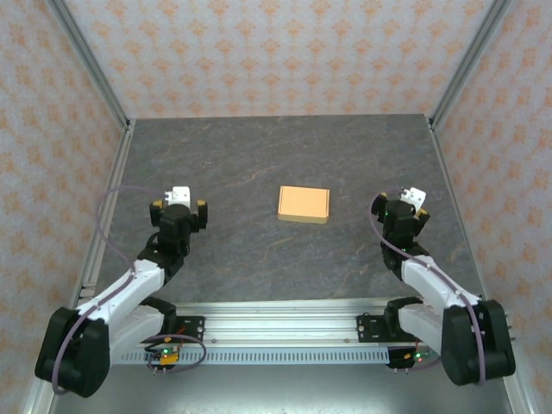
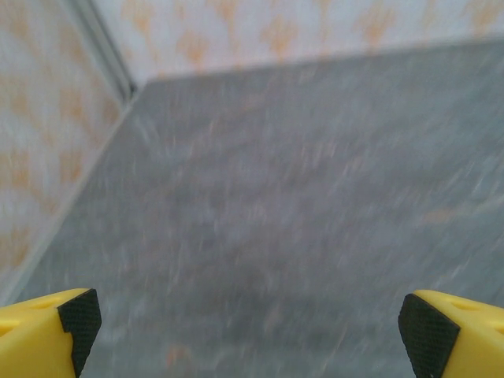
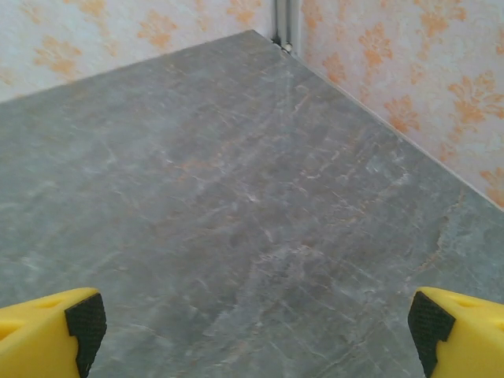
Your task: Fold the paper box
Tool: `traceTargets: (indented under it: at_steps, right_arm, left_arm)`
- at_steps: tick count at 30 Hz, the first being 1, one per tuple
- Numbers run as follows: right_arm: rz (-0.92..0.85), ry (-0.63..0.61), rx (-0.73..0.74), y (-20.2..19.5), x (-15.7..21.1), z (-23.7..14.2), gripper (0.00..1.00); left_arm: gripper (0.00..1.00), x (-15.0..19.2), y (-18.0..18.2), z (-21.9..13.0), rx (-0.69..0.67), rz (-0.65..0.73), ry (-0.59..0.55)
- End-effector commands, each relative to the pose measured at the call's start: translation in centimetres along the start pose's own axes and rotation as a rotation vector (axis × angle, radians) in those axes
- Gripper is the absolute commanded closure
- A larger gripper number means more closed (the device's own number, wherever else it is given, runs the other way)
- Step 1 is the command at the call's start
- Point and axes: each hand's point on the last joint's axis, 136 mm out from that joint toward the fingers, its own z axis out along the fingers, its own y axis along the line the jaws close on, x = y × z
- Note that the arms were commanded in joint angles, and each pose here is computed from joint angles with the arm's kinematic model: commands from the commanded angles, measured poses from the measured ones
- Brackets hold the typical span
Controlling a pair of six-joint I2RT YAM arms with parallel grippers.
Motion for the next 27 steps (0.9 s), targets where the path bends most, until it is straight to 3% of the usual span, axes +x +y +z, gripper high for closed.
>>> traceTargets:
  at_steps: [1, 3, 5, 9, 17, 27]
  right_arm:
    - [0.012, -0.117, -0.003, 0.2, -1.8, 1.0, 0.01]
    - [-0.044, -0.087, -0.047, 1.3, -1.2, 2.6, 0.01]
    - [-0.070, -0.112, -0.123, 3.0, -1.8, 3.4, 0.01]
    - [-0.092, 0.015, -0.127, 3.7, 0.0, 6.4, 0.01]
    - [-0.073, 0.016, -0.129, 3.3, 1.4, 7.1, 0.01]
    - [-0.073, 0.018, -0.123, 3.2, 1.3, 7.1, 0.01]
  left_arm:
    - [0.00, -0.9, -0.1, 0.9, 0.003, -0.015, -0.048]
    - [0.00, -1.6, -1.6, 1.6, 0.089, -0.012, -0.104]
    - [0.00, -1.8, -2.3, 2.6, 0.119, 0.015, -0.079]
    - [0.00, -3.0, -3.5, 4.4, 0.211, 0.007, -0.134]
    - [0.00, -1.2, -0.9, 8.4, 0.178, -0.156, -0.053]
    - [0.00, -1.3, -0.8, 8.5, 0.140, -0.144, -0.058]
